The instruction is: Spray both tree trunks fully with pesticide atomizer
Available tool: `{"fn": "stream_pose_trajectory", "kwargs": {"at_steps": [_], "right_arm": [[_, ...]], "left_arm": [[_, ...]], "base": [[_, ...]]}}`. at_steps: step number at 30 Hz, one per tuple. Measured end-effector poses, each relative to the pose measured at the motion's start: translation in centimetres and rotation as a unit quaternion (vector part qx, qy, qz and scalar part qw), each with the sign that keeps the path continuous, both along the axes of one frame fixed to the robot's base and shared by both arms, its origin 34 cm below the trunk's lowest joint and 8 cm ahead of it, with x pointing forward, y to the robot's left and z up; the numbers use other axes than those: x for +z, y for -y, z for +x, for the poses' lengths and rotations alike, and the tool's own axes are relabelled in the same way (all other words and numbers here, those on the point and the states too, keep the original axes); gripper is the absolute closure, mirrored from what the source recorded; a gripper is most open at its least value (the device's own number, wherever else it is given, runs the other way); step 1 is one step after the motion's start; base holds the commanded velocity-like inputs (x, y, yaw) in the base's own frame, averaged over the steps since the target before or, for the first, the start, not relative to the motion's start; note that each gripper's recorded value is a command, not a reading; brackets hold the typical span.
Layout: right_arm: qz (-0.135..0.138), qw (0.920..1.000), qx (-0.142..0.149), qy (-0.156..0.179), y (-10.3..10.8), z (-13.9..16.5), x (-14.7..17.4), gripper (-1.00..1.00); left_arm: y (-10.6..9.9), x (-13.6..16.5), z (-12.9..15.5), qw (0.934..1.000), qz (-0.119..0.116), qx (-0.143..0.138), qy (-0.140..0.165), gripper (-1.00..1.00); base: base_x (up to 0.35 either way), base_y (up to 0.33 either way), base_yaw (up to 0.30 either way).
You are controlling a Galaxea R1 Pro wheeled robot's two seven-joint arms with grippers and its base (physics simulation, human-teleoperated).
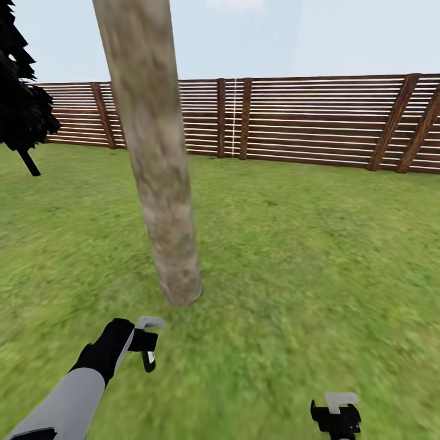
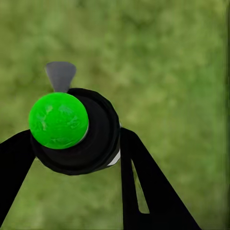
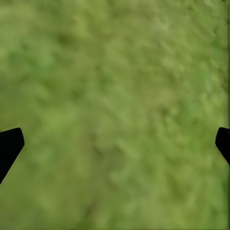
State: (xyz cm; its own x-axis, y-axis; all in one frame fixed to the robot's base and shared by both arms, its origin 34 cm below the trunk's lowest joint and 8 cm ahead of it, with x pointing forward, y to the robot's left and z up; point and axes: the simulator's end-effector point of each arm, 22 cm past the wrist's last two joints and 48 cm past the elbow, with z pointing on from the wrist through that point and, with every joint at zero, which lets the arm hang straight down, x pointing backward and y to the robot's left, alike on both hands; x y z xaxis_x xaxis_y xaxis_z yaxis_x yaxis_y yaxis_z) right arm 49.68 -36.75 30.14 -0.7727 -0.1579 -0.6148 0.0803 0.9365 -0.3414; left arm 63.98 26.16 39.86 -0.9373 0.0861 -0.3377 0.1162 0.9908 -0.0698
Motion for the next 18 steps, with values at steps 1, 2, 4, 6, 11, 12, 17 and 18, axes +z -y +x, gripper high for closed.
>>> {"fn": "stream_pose_trajectory", "kwargs": {"at_steps": [1, 2, 4, 6, 11, 12, 17, 18], "right_arm": [[0.000, 1.0000, 0.000, 0.000, 0.0, 0.0, 0.0, -1.00], [0.000, 1.0000, 0.000, 0.000, 0.0, 0.0, 0.0, -1.00], [0.000, 1.0000, 0.000, 0.000, 0.0, 0.0, 0.0, -1.00], [0.000, 1.0000, 0.000, 0.000, 0.0, 0.0, 0.0, -1.00], [0.000, 1.0000, 0.000, 0.000, 0.0, 0.0, 0.0, -1.00], [0.000, 1.0000, 0.000, 0.000, 0.0, 0.0, 0.0, -1.00], [0.000, 1.0000, 0.000, 0.001, 0.1, 0.1, 0.1, -1.00], [0.000, 1.0000, -0.001, 0.002, 0.1, 0.1, 0.1, -1.00]], "left_arm": [[0.0, 0.0, 0.0, 1.0000, 0.000, 0.000, 0.000, 1.00], [0.0, 0.0, 0.0, 1.0000, 0.000, 0.000, 0.000, 1.00], [0.0, 0.0, 0.0, 1.0000, -0.001, 0.000, -0.001, 1.00], [0.1, -0.1, -0.1, 1.0000, -0.001, 0.000, -0.001, 1.00], [0.3, 0.0, 0.0, 1.0000, -0.002, -0.001, 0.000, 1.00], [0.3, 0.0, 0.0, 1.0000, -0.002, -0.001, 0.000, 1.00], [1.2, 0.1, 0.1, 0.9999, -0.014, 0.000, 0.000, 1.00], [1.4, 0.2, 0.2, 0.9999, -0.015, -0.001, 0.000, 1.00]], "base": [[0.296, -0.173, 0.000], [0.297, -0.170, 0.000], [0.298, -0.171, 0.000], [0.235, -0.230, 0.000], [0.041, -0.309, 0.008], [-0.002, -0.322, 0.106], [-0.012, -0.107, 0.149], [-0.001, -0.008, 0.017]]}}
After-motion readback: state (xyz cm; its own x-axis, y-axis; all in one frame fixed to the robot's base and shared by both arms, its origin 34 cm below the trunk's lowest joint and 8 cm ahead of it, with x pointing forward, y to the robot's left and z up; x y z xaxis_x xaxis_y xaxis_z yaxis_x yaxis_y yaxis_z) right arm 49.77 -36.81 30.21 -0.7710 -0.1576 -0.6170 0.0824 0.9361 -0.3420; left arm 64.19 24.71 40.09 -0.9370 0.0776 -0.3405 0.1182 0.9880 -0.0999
